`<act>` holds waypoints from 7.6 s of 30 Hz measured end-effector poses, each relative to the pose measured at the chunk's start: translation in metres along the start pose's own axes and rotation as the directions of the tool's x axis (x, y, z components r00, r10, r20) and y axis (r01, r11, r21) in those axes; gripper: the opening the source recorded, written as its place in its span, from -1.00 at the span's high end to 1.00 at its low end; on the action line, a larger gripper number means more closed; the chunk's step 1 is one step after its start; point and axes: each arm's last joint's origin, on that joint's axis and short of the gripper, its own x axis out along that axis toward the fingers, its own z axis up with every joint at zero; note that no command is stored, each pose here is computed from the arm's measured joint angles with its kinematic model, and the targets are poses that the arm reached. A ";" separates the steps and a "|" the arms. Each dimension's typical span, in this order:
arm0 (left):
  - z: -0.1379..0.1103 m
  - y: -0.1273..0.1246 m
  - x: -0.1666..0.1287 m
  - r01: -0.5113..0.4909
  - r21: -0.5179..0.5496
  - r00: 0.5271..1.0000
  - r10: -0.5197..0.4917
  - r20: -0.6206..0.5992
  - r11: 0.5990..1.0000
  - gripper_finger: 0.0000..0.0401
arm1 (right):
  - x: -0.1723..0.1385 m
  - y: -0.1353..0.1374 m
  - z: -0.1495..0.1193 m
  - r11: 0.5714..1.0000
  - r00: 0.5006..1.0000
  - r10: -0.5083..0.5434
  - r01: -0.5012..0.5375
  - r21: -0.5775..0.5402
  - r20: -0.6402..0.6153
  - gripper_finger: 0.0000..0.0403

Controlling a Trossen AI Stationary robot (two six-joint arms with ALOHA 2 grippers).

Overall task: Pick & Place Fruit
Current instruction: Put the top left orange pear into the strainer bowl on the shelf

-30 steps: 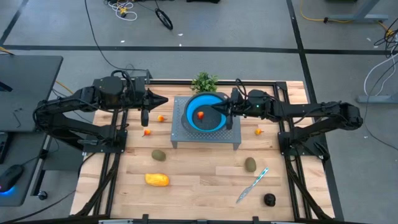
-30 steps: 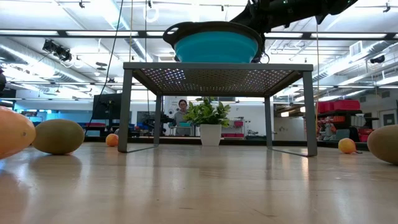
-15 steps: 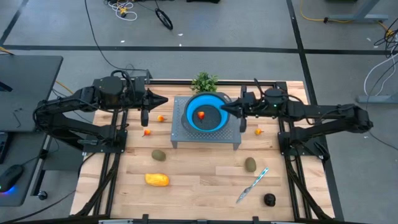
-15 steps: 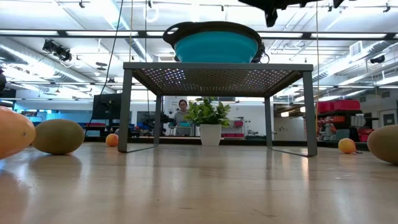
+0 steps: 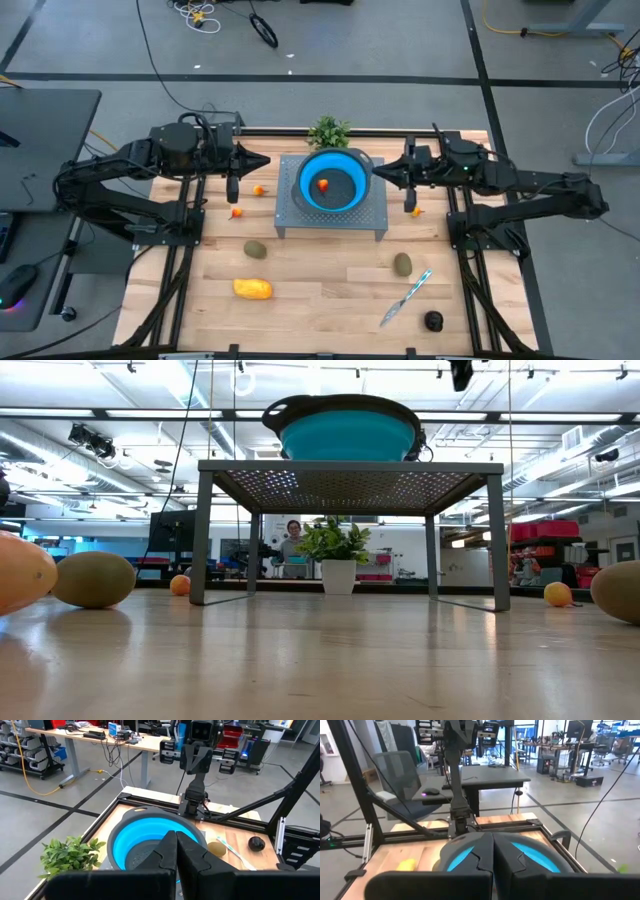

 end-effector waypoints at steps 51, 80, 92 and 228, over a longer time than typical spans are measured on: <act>-0.072 0.012 -0.019 -0.022 -0.055 0.957 0.005 -0.291 0.998 0.99 | -0.048 0.000 0.016 0.994 0.990 -0.106 0.109 -0.021 0.097 1.00; -0.156 0.026 0.011 -0.109 -0.133 0.854 0.025 -0.519 0.985 0.99 | -0.048 -0.002 0.017 0.985 0.981 -0.164 0.169 -0.041 0.106 1.00; -0.161 0.072 0.025 -0.152 -0.128 0.816 0.051 -0.576 0.980 0.99 | -0.048 -0.002 0.017 0.984 0.980 -0.168 0.173 -0.041 0.106 1.00; -0.265 0.116 0.099 0.051 0.306 0.546 0.230 -0.806 0.951 -0.33 | -0.049 -0.005 0.016 0.956 0.953 -0.286 0.291 -0.040 0.101 1.00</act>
